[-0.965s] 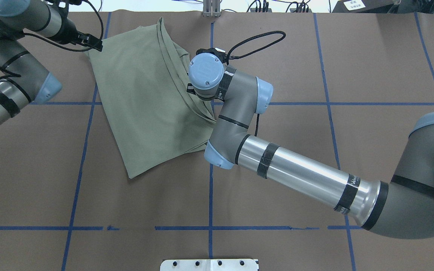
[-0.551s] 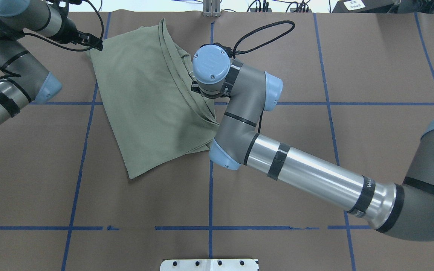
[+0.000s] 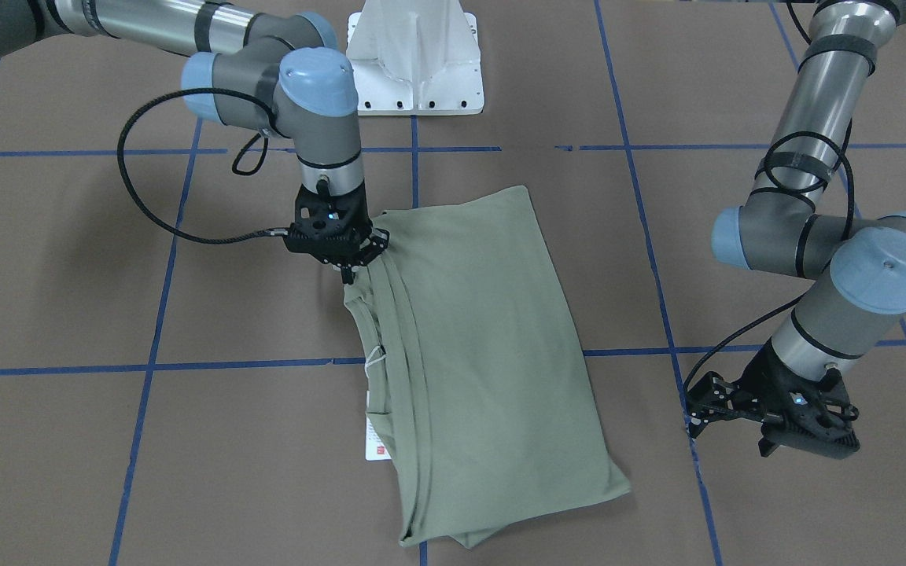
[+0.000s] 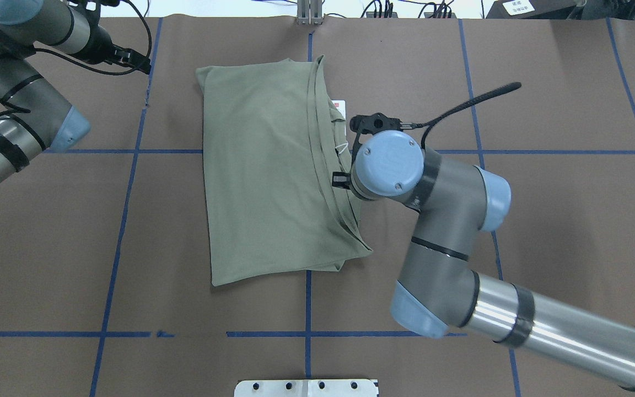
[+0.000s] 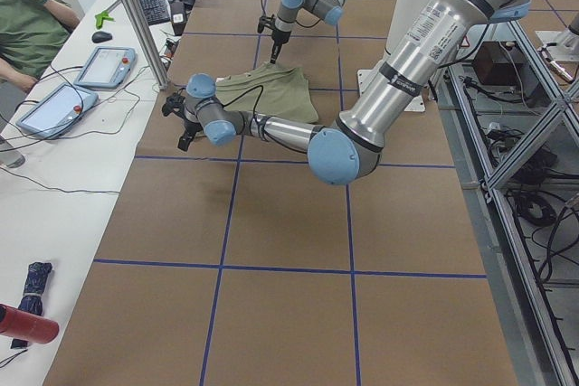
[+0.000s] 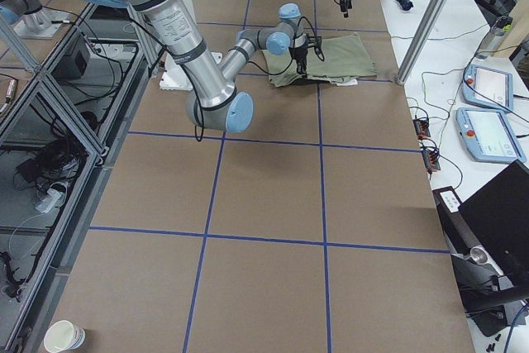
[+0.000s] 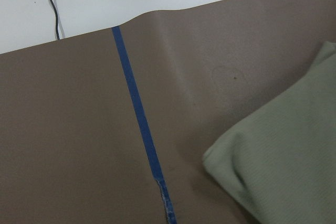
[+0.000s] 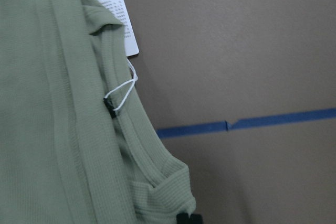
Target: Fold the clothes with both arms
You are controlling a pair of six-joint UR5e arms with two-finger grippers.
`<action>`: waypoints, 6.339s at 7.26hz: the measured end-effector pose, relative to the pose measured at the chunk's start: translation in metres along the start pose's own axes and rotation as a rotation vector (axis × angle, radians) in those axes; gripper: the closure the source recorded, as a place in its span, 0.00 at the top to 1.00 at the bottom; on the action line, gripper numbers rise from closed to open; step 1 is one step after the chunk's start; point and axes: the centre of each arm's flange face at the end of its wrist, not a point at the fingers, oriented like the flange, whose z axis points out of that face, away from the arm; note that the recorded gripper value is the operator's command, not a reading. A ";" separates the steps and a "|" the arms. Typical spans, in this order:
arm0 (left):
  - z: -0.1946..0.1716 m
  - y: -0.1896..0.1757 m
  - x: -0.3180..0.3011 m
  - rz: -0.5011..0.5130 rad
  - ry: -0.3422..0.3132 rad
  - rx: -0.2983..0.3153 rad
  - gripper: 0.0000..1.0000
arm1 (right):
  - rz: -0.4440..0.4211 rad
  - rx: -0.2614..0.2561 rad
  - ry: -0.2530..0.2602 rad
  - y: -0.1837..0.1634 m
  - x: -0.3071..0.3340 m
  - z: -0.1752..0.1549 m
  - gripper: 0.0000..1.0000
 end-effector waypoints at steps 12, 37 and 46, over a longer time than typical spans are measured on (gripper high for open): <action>0.002 0.002 0.007 0.006 0.012 0.003 1.00 | -0.244 -0.165 0.028 0.077 -0.032 0.004 0.76; 0.005 0.006 0.016 0.005 0.027 0.005 1.00 | -0.357 -0.109 0.179 0.016 -0.016 0.043 0.49; 0.005 0.006 0.016 0.005 0.027 0.005 1.00 | -0.302 -0.068 0.204 -0.055 -0.013 0.029 0.85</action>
